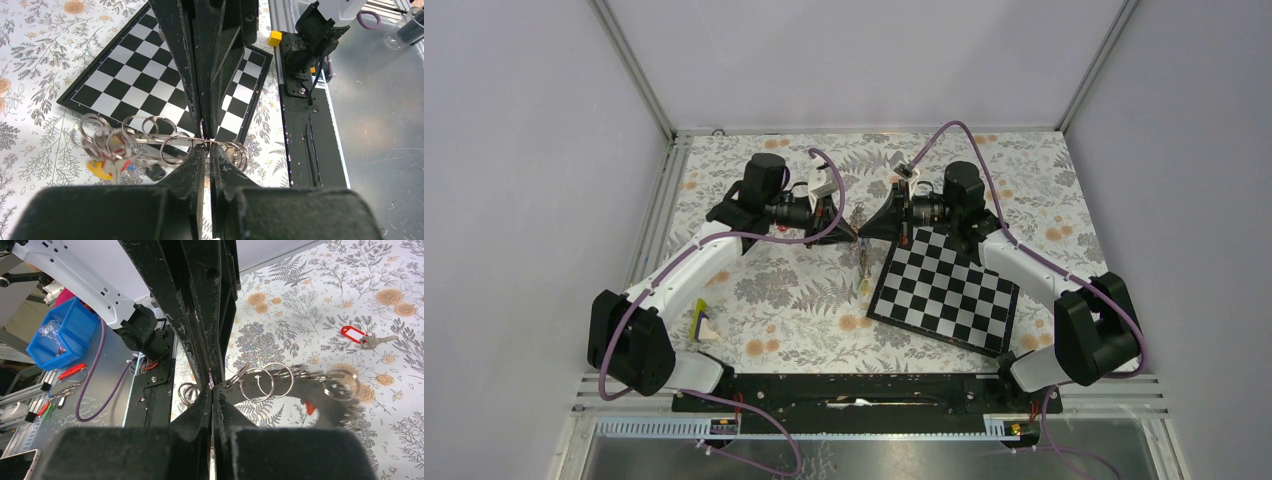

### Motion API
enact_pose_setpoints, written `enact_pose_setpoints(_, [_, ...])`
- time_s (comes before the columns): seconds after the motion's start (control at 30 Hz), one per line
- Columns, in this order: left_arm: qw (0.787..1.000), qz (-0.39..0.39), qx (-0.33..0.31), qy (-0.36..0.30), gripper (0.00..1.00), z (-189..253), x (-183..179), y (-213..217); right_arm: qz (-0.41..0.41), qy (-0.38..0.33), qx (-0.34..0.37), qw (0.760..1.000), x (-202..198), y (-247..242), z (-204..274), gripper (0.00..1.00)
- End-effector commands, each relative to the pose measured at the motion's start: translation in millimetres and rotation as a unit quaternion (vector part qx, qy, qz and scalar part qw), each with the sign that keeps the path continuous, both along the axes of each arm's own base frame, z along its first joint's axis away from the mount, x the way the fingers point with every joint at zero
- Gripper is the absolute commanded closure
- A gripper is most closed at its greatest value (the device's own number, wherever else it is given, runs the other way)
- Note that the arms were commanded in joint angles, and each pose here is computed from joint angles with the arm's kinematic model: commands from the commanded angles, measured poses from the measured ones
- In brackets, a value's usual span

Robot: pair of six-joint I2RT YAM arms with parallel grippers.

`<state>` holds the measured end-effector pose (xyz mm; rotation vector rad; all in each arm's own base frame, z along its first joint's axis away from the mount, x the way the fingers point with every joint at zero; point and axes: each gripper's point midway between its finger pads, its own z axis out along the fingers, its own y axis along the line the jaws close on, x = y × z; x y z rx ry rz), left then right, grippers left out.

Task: Put the keys on the keyring

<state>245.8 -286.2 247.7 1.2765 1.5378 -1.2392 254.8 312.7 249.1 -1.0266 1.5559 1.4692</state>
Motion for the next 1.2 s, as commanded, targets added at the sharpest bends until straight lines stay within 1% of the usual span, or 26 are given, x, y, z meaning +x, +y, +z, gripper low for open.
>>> enact_pose_setpoints(0.0, [0.999,-0.006,-0.025,-0.046,0.99,15.7,6.3,-2.5,0.029,-0.033,0.024,0.999,-7.8,1.7,15.7,1.0])
enact_pose_setpoints(0.33, [0.996,-0.025,-0.031,-0.078,1.0,14.6,1.9,4.0,0.029,-0.045,0.016,0.998,-8.2,0.3,9.8,1.0])
enact_pose_setpoints(0.37, [0.996,-0.026,-0.031,-0.08,0.99,14.8,1.8,4.2,0.028,-0.045,0.015,0.998,-7.6,0.5,8.9,1.0])
enact_pose_setpoints(0.53, [0.997,-0.023,-0.036,-0.071,0.86,16.5,3.8,2.2,0.026,-0.044,0.014,0.999,-6.6,0.8,7.7,1.0])
enact_pose_setpoints(0.63, [0.997,-0.019,-0.037,-0.067,0.82,16.5,5.5,1.4,0.025,-0.044,0.013,0.999,-6.2,0.7,7.6,1.0])
enact_pose_setpoints(0.7, [0.997,-0.017,-0.038,-0.065,0.82,16.7,6.0,1.0,0.025,-0.044,0.013,0.999,-6.3,0.7,7.3,1.0])
enact_pose_setpoints(0.93, [0.997,-0.012,-0.043,-0.06,0.82,18.8,8.1,-0.3,0.025,-0.044,0.013,0.999,-6.0,0.8,6.7,1.0])
enact_pose_setpoints(1.17, [0.998,-0.014,-0.044,-0.053,0.9,19.4,9.4,-1.7,0.025,-0.044,0.013,0.999,-5.7,0.9,6.4,1.0])
